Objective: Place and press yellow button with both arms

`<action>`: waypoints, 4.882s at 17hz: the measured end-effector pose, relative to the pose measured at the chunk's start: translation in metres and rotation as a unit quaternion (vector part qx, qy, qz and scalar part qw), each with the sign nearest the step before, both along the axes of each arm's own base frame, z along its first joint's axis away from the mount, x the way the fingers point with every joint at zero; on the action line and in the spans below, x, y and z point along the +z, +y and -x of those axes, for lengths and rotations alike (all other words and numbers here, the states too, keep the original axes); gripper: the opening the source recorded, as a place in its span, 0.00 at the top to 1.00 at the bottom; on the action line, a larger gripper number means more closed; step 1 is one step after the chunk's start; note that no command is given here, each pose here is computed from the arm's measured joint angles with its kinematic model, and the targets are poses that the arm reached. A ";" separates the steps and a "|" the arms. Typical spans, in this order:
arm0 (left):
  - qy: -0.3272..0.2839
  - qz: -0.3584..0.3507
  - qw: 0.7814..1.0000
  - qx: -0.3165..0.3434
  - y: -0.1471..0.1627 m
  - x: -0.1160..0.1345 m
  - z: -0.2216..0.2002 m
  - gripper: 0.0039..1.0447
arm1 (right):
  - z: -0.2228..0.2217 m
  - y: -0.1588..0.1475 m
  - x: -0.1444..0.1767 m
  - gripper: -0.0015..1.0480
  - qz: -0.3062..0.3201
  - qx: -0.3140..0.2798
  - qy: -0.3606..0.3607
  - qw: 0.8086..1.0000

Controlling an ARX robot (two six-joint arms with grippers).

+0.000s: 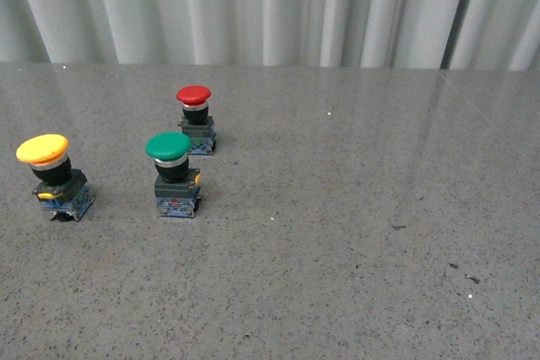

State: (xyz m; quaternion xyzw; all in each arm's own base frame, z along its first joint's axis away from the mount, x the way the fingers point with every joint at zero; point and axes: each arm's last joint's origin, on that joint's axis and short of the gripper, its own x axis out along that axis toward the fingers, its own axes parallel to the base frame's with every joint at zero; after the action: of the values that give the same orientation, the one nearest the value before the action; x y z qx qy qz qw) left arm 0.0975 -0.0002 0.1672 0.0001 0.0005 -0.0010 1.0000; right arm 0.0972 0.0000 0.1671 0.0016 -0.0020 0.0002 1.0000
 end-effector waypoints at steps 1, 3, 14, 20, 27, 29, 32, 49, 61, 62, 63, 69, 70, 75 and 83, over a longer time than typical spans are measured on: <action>0.000 0.000 1.000 0.000 0.000 0.000 0.000 0.06 | 0.000 0.000 0.000 0.06 0.000 0.000 0.000 1.000; 0.000 0.000 1.000 0.000 0.000 0.000 0.000 0.06 | 0.000 0.000 0.000 0.06 0.000 0.000 0.000 1.000; 0.000 0.000 1.000 0.000 0.000 0.000 0.000 0.06 | 0.000 0.000 0.000 0.06 0.000 0.000 0.000 1.000; 0.100 0.007 0.994 0.038 -0.001 -0.002 -0.002 0.06 | 0.000 0.000 0.000 0.06 0.000 -0.001 0.000 1.000; 0.107 -0.008 0.994 -0.014 -0.013 0.068 -0.113 0.06 | 0.000 0.000 0.000 0.06 0.000 0.000 0.000 1.000; 0.153 -0.016 0.988 -0.029 -0.017 0.061 -0.138 0.06 | 0.000 0.000 0.000 0.06 0.000 0.000 0.000 1.000; 0.182 -0.021 0.983 -0.033 -0.019 0.055 -0.154 0.06 | 0.000 0.000 0.000 0.06 0.000 0.000 0.000 1.000; 0.280 -0.038 0.958 -0.045 -0.017 -0.011 -0.199 0.49 | 0.000 0.000 0.000 0.06 0.000 0.000 0.000 1.000; 0.164 -0.019 0.974 -0.158 -0.161 0.087 -0.193 0.73 | 0.000 0.000 0.000 0.06 0.000 0.000 0.000 1.000; 0.181 -0.014 0.970 -0.164 -0.174 0.076 -0.194 0.73 | 0.000 0.000 0.000 0.06 0.000 0.000 0.000 1.000; 0.195 -0.002 0.966 -0.167 -0.186 0.067 -0.197 0.73 | 0.000 0.000 0.000 0.06 0.000 0.000 0.000 1.000; 0.243 -0.005 0.953 -0.180 -0.218 0.018 -0.206 0.73 | 0.000 0.000 0.000 0.06 0.000 0.000 0.000 1.000; 0.248 -0.012 0.950 -0.188 -0.219 0.014 -0.205 0.73 | 0.000 0.000 0.000 0.06 0.000 0.000 0.000 1.000; 0.261 -0.037 0.949 -0.174 -0.214 0.002 -0.209 0.73 | 0.000 0.000 0.000 0.06 0.000 0.000 0.000 1.000; 0.269 -0.041 0.945 -0.180 -0.216 -0.009 -0.214 0.73 | 0.000 0.000 0.000 0.06 0.000 0.000 0.000 1.000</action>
State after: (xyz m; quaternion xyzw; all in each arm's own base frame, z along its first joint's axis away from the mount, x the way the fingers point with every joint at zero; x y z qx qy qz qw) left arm 0.3116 -0.2166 0.1584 0.0413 0.2696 -0.1811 0.9449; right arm 0.0972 0.0000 0.1671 0.0012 -0.0020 0.0000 1.0000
